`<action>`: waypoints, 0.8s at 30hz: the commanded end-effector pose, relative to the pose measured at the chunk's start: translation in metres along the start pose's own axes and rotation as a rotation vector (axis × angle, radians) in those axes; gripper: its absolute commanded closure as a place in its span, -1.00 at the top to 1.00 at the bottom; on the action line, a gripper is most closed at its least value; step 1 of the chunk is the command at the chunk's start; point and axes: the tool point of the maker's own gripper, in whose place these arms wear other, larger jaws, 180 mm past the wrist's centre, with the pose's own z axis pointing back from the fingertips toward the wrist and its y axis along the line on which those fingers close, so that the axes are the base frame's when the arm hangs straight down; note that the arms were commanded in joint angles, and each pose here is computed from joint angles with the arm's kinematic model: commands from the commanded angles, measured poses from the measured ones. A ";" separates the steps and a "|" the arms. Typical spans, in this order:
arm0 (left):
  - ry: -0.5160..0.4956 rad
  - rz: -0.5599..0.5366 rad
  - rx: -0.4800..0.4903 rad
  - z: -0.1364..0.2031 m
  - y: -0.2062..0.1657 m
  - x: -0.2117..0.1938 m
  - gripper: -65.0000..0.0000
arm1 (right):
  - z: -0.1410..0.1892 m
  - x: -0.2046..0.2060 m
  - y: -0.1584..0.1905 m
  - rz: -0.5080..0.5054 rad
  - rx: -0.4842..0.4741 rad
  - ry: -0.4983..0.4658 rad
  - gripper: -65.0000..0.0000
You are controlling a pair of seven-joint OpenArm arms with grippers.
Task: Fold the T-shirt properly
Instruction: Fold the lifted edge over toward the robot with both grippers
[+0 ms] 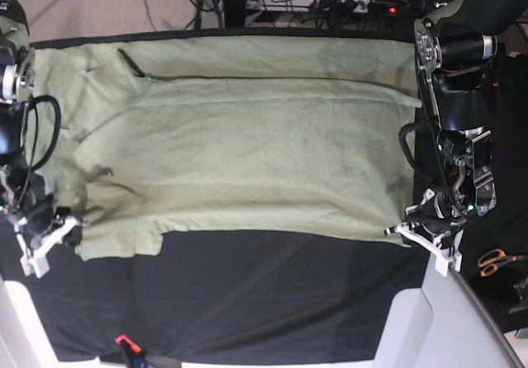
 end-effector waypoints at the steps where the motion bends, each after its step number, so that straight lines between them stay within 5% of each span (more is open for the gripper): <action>1: -0.066 -0.004 0.001 0.005 0.002 0.027 -1.00 | 0.006 0.039 -0.007 0.013 -0.009 -0.096 -0.98; 16: -0.052 -0.020 0.002 0.007 0.001 0.013 -1.00 | 0.001 0.028 0.003 0.076 0.009 -0.059 -0.98; 24: 0.032 -0.050 -0.012 0.019 -0.010 -0.030 -1.00 | 0.006 -0.023 -0.004 0.058 -0.003 0.142 -0.98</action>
